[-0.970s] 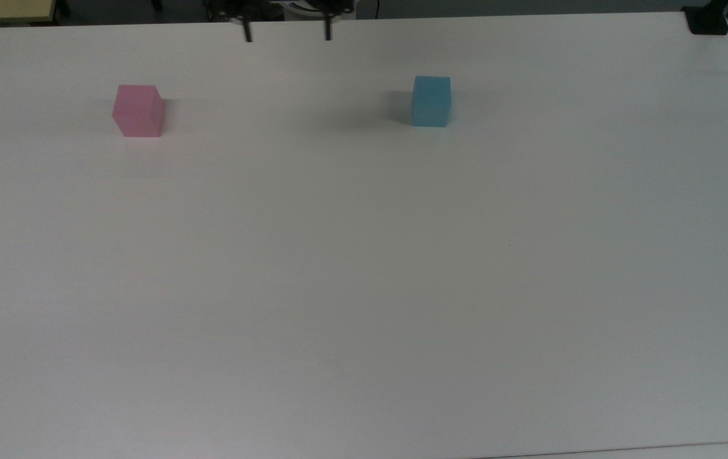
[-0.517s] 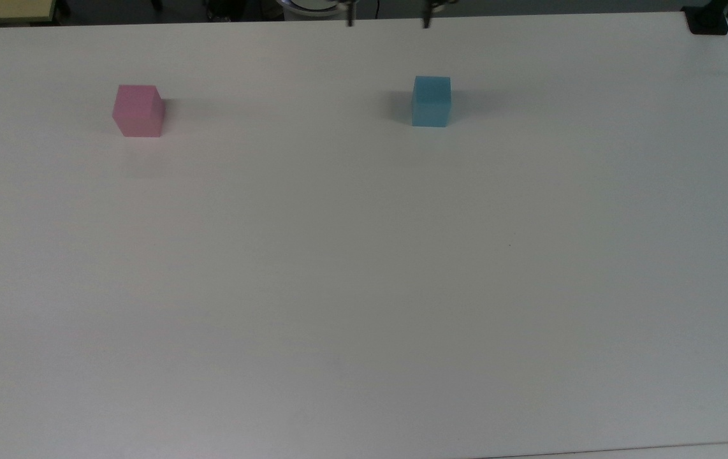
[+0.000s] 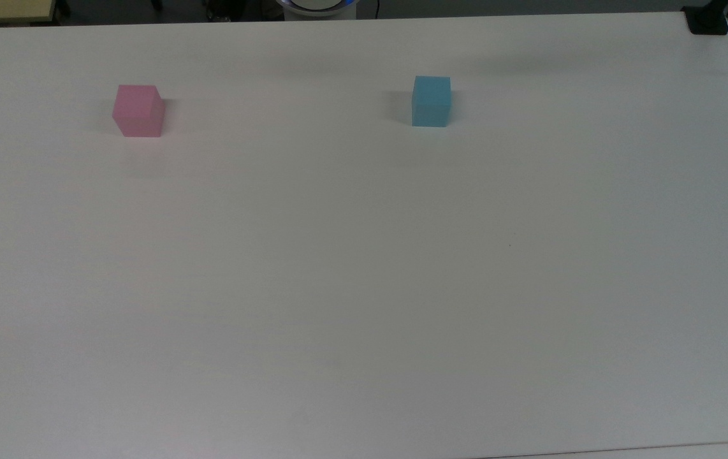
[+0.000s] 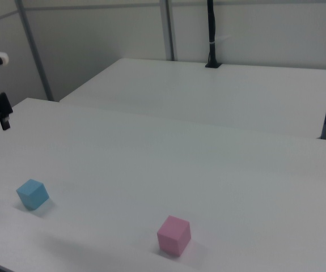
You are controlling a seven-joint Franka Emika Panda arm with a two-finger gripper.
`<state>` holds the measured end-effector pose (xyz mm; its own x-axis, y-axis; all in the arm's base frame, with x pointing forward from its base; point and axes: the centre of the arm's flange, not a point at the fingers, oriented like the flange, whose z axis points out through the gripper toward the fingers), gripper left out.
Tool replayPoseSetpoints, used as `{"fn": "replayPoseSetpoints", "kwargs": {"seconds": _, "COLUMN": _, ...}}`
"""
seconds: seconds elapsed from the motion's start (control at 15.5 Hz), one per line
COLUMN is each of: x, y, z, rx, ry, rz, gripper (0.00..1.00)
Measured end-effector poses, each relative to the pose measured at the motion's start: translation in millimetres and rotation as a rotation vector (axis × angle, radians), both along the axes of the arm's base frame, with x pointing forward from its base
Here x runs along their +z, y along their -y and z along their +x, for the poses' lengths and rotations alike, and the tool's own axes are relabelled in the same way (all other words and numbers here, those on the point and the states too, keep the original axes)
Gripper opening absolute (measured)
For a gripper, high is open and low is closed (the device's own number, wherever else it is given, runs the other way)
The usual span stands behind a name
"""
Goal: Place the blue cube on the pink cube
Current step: 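Move the open gripper over the light-blue cube and lower it, then close the gripper on the light-blue cube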
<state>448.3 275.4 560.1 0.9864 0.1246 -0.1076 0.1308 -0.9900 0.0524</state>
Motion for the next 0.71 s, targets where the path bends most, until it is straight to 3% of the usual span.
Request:
{"fn": "replayPoseSetpoints", "kwargs": {"seconds": 0.45, "x": -126, "y": 20, "z": -10, "rx": -0.025, "ry": 0.013, "rz": 0.016, "gripper": 1.00}}
{"fn": "replayPoseSetpoints", "kwargs": {"seconds": 0.71, "x": -168, "y": 34, "z": -12, "rx": -0.047, "ry": 0.007, "rz": 0.011, "gripper": 1.00}}
